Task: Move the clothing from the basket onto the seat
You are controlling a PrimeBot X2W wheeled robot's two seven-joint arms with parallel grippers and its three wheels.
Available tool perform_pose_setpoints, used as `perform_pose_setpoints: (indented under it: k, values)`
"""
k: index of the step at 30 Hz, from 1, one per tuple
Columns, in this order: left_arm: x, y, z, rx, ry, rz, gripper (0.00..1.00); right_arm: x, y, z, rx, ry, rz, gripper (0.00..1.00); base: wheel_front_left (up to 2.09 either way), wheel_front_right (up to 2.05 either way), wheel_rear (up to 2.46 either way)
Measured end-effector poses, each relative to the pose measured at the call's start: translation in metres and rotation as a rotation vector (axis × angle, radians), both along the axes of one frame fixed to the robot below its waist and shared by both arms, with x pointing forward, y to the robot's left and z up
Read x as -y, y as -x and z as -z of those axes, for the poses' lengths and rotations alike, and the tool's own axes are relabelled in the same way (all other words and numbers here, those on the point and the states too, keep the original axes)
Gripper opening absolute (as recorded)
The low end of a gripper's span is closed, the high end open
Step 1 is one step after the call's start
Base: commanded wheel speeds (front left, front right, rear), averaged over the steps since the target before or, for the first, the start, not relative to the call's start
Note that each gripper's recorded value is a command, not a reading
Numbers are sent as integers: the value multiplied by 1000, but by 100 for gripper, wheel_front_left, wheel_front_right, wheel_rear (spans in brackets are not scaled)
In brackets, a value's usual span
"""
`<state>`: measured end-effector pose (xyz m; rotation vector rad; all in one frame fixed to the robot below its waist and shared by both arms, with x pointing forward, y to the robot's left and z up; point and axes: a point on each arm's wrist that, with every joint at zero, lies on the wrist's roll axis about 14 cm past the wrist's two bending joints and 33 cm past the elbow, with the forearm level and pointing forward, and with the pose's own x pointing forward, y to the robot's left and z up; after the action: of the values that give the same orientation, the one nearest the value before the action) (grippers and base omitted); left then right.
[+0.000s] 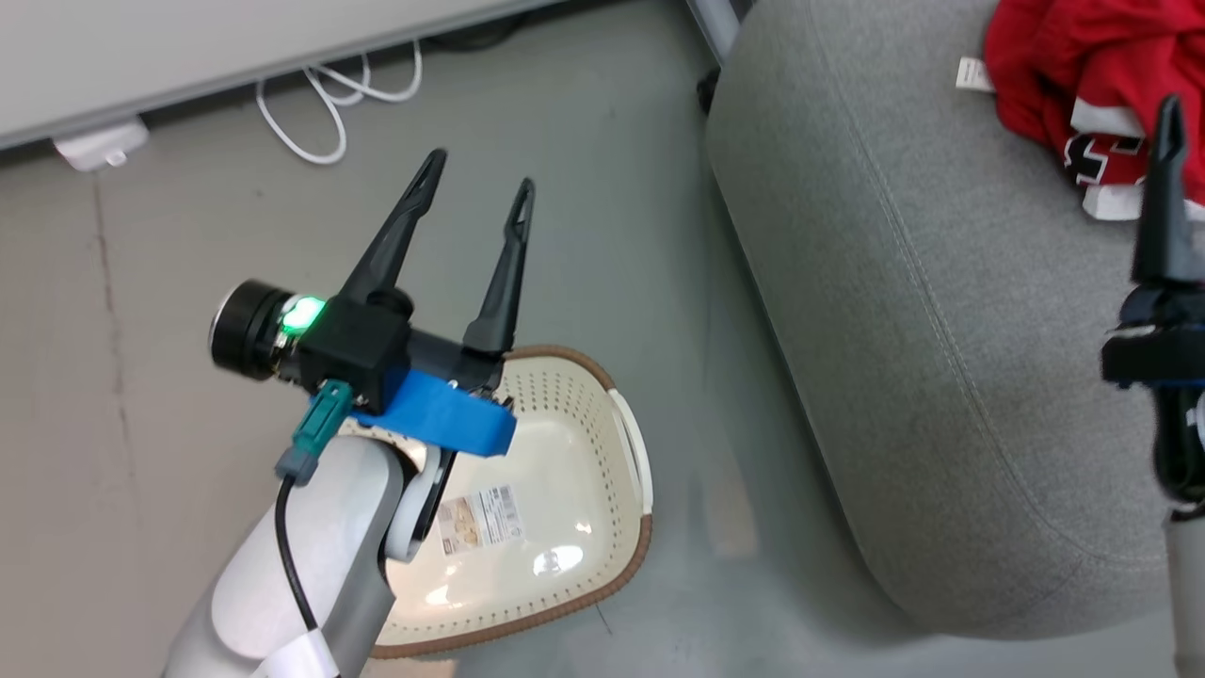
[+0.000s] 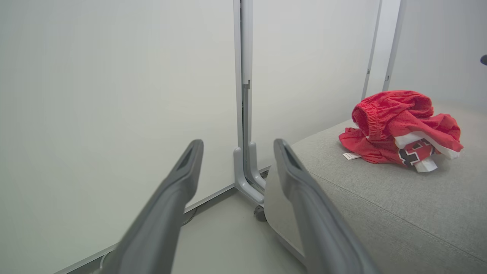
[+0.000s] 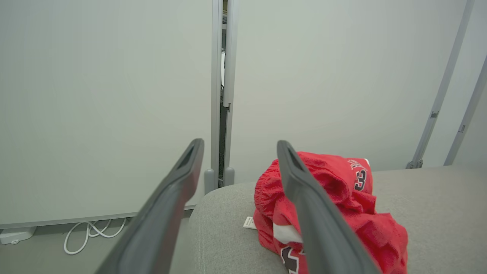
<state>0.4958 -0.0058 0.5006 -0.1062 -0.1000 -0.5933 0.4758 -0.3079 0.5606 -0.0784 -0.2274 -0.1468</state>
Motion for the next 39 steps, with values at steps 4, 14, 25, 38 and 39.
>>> perform_pose_setpoints:
  k: [4, 14, 25, 38, 39]
  values:
    - [-30, 15, -13, 8, 2, -89, 100, -35, 18, -7, 29, -47, -76, 100, 0, 0, 0]
    - [-107, 57, -19, -7, -12, -319, 100, -98, 53, -12, 52, -119, -220, 100, 0, 0, 0]
    - [-166, 110, -16, -22, -10, -486, 100, -127, 83, 3, 11, -169, -269, 100, 0, 0, 0]
    - [-189, 132, -12, -30, 5, -548, 100, -141, 85, 18, -31, -202, -287, 100, 0, 0, 0]
    - [-189, 132, -11, -33, 5, -547, 100, -141, 85, 20, -37, -204, -286, 100, 0, 0, 0]
